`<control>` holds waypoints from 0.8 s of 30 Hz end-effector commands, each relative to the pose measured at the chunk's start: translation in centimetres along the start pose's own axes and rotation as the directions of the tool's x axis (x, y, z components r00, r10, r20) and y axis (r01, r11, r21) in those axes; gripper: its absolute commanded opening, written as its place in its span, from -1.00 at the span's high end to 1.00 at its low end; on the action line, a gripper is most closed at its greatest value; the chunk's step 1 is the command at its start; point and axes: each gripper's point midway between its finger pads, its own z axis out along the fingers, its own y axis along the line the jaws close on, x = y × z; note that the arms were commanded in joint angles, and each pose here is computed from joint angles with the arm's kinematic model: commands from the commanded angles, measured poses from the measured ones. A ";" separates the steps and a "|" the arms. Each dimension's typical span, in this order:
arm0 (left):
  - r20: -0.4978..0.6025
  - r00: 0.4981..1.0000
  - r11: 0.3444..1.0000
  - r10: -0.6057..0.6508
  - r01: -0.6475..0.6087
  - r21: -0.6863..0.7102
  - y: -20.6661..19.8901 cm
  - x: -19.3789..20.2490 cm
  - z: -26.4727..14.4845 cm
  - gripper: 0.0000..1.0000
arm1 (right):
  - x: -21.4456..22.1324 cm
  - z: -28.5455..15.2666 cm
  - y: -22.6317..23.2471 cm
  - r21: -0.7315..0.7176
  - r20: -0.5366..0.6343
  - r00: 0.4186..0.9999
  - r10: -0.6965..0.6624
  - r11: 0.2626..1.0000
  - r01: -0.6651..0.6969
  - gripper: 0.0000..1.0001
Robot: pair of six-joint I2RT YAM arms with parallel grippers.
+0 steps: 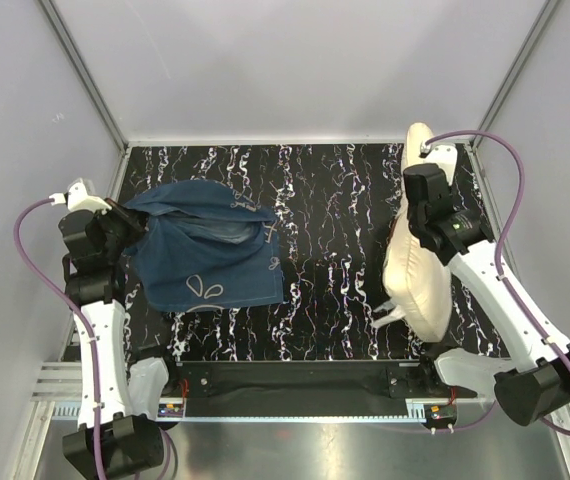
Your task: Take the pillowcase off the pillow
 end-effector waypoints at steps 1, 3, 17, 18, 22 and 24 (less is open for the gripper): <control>0.069 0.997 0.999 0.043 -0.044 0.017 -0.5 -1.7 -0.3 1.00 | -2.5 0.8 -0.9 0.005 0.080 0.995 0.055 0.998 -0.055 1.00; 0.068 0.997 0.999 0.043 -0.043 0.006 -0.3 -1.7 -0.2 1.00 | -1.8 2.2 -1.0 0.030 0.052 0.998 0.047 0.998 -0.049 1.00; 0.097 0.992 0.995 0.085 -0.080 -0.056 0.7 -2.4 -0.6 -0.98 | -2.1 2.7 -1.1 -0.006 0.026 0.994 0.105 0.994 -0.105 -0.99; 0.103 0.991 0.994 0.090 -0.082 -0.074 1.0 -2.4 -0.7 -0.98 | -2.1 2.6 -1.1 -0.012 0.027 0.993 0.111 0.994 -0.111 -0.99; 0.135 0.985 0.993 0.110 -0.104 -0.053 0.4 -2.8 -1.3 -0.98 | -2.2 1.5 -1.5 -0.031 0.036 0.992 0.123 0.992 -0.122 -0.99; 0.151 0.981 0.992 0.123 -0.119 -0.034 -0.1 -3.0 -1.6 -0.98 | -1.9 1.1 -1.4 -0.047 0.032 0.991 0.132 0.990 -0.131 -0.99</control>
